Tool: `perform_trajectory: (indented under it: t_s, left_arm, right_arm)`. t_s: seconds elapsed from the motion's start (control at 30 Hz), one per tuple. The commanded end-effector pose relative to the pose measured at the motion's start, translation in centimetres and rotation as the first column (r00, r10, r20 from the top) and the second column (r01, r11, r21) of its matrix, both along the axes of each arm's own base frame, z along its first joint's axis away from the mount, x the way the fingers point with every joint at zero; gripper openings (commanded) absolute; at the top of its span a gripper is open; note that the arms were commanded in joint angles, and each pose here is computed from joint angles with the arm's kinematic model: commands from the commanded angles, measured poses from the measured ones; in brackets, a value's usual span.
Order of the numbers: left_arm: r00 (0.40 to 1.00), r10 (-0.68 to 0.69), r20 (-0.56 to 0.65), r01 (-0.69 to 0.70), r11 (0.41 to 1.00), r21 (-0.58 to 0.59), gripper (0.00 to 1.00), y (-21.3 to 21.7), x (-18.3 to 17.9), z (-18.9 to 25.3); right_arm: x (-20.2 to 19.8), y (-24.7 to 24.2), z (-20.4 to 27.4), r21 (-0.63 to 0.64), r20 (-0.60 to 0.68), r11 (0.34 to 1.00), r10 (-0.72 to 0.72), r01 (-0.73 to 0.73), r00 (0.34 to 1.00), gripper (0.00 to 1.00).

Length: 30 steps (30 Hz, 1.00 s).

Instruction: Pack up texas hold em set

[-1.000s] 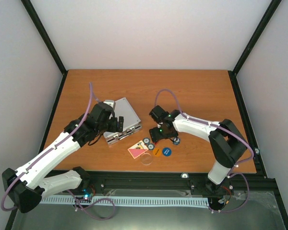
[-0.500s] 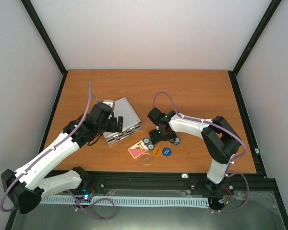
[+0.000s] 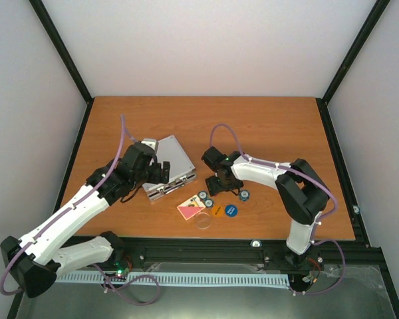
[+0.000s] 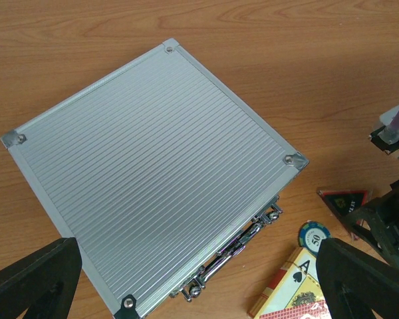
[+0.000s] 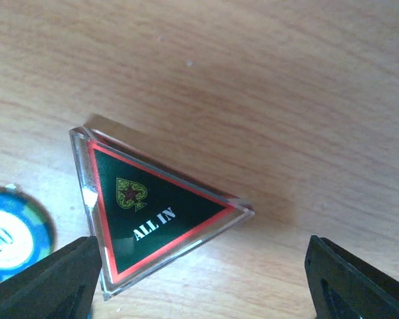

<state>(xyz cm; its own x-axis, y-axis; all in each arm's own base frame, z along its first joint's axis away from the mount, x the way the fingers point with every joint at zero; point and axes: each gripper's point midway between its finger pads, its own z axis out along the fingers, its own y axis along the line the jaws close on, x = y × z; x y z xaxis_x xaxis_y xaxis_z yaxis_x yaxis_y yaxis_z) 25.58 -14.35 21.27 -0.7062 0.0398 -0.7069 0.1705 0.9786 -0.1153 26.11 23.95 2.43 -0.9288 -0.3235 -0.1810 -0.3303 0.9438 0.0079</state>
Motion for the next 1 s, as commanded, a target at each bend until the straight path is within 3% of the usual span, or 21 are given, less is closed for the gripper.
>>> perform_trajectory:
  t_s: [0.0,0.13,0.4,0.63,0.97]
  left_arm:
    - [1.000,0.020,0.015,-0.020,1.000,-0.003,1.00,0.5,-0.2,0.6]
    - [1.000,0.021,0.018,-0.020,1.000,-0.007,1.00,0.6,-0.4,0.8]
    - [0.999,0.028,0.025,-0.028,1.000,-0.008,1.00,0.9,-0.5,1.2]
    - [0.999,0.027,0.016,-0.027,1.000,0.000,1.00,0.7,-0.2,0.9]
    - [0.998,0.014,0.068,-0.013,1.000,-0.016,1.00,0.6,0.1,4.4]
  right_arm:
    - [1.1,-2.6,-1.0,-0.140,0.046,0.989,-0.041,0.047,0.998,0.85]
    - [2.6,-4.4,-1.3,-0.145,0.051,0.985,-0.088,0.095,0.995,0.86]
    - [3.9,-3.9,2.2,-0.110,0.137,0.993,-0.030,0.046,0.990,0.86]
    - [1.2,-0.9,5.2,0.010,0.137,0.999,0.050,-0.052,0.989,0.85]
    - [-3.3,3.2,2.3,0.038,0.052,0.991,0.129,-0.131,0.990,0.85]
